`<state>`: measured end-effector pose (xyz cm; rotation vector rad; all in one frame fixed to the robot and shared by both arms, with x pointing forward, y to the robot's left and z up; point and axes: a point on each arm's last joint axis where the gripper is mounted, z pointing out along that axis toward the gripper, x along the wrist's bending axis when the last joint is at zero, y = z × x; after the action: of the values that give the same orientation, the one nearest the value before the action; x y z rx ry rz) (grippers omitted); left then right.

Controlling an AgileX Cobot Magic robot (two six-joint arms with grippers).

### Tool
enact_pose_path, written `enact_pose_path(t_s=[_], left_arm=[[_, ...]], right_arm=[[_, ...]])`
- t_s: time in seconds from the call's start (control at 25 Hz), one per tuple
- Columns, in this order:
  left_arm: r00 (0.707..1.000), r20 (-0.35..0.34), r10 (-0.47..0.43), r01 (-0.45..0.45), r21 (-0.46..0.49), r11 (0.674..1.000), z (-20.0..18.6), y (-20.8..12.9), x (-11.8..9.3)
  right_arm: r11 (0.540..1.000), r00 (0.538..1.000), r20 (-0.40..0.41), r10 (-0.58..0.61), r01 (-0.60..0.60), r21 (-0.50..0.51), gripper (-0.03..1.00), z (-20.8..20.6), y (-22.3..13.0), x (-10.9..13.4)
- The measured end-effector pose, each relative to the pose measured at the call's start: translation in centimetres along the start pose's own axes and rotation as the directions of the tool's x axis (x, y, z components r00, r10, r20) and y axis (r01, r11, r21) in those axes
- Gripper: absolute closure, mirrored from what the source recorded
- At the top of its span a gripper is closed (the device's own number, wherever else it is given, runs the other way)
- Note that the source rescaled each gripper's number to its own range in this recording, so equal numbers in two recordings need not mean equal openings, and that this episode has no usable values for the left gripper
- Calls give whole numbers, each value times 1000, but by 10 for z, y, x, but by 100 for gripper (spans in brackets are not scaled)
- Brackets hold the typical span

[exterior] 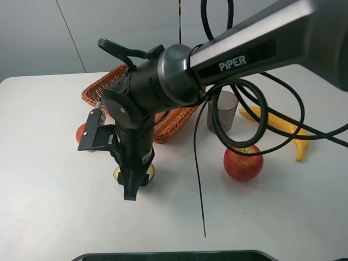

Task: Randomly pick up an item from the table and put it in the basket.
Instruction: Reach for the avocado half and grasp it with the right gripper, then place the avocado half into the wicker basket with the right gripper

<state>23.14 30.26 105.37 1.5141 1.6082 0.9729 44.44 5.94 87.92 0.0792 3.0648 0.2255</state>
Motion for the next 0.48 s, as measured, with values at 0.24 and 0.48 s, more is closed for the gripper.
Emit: enact_pose_path(t_s=[0.24,0.48], left_arm=[[1000,0,0,0,0,1000,0,0,0],[1000,0,0,0,0,1000,0,0,0]], right_arm=[[1000,1000,0,-2,2,3,97,0,0,0],[1000,1000,0,-2,2,3,97,0,0,0]])
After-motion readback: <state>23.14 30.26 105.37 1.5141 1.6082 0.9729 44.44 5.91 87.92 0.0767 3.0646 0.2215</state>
